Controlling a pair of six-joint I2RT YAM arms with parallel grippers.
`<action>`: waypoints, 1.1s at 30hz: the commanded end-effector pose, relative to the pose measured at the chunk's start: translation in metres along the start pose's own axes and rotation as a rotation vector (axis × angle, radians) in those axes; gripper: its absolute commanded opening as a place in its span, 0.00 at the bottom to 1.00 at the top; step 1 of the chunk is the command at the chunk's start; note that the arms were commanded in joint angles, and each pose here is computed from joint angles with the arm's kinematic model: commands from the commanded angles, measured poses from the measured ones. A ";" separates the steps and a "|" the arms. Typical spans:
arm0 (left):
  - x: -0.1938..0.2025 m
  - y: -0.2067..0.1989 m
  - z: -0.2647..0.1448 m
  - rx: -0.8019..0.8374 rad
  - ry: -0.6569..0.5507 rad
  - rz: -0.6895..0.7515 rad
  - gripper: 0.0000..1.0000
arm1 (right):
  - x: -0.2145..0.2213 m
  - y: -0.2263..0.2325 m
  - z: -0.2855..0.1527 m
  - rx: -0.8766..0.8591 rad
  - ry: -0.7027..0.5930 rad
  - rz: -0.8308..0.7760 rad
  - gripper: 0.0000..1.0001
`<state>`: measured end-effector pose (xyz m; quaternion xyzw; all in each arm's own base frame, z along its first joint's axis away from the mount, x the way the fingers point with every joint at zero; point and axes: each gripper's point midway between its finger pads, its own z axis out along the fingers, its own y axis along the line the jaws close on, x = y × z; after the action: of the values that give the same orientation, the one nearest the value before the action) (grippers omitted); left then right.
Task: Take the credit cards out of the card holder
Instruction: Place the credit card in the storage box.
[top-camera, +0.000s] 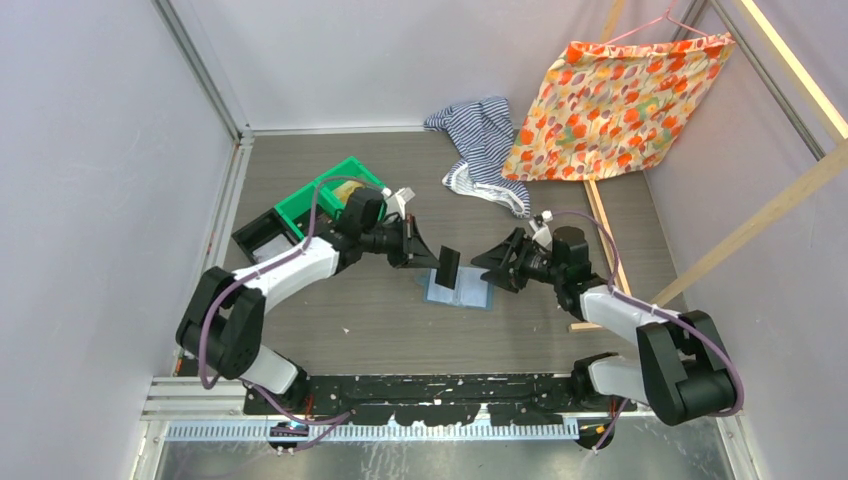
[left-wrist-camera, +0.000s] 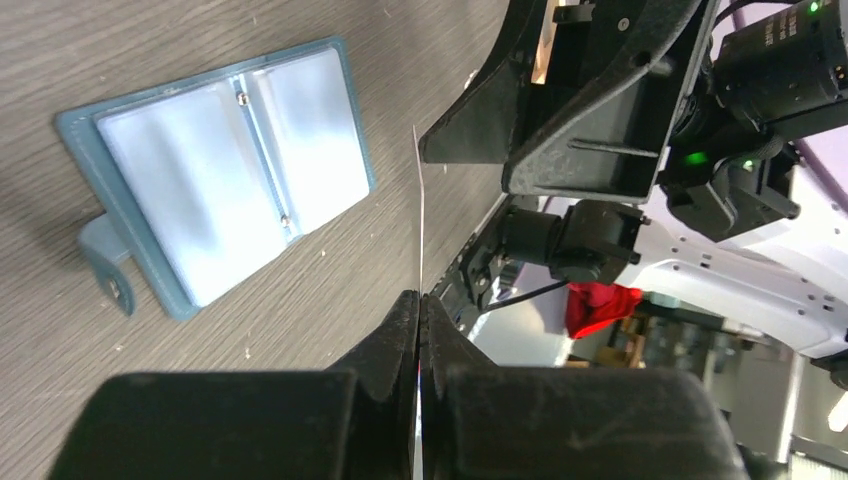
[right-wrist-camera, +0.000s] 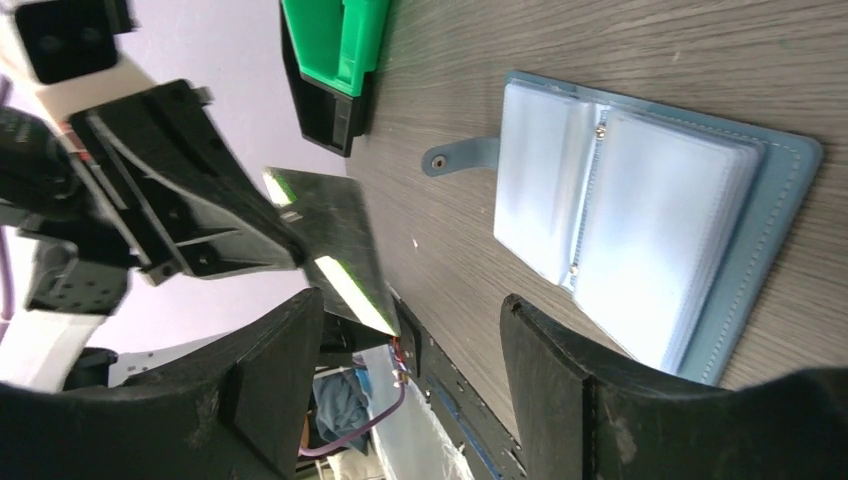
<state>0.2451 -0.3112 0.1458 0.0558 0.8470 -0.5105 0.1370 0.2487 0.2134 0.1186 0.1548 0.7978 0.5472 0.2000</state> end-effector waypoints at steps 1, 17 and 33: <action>-0.012 -0.009 -0.032 -0.127 -0.025 0.146 0.00 | -0.011 0.011 -0.009 0.018 -0.037 -0.080 0.70; -0.076 0.047 -0.177 -0.753 -0.187 0.320 0.00 | -0.016 -0.001 -0.012 0.107 -0.043 -0.114 0.69; -0.161 0.102 -0.246 -1.250 -0.314 0.628 0.00 | -0.020 -0.007 -0.005 0.121 -0.026 -0.097 0.69</action>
<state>0.3473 -0.0573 0.2071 0.1001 0.9270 0.0579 0.3567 0.2513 0.1960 0.1048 0.1502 0.8392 0.4806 0.2056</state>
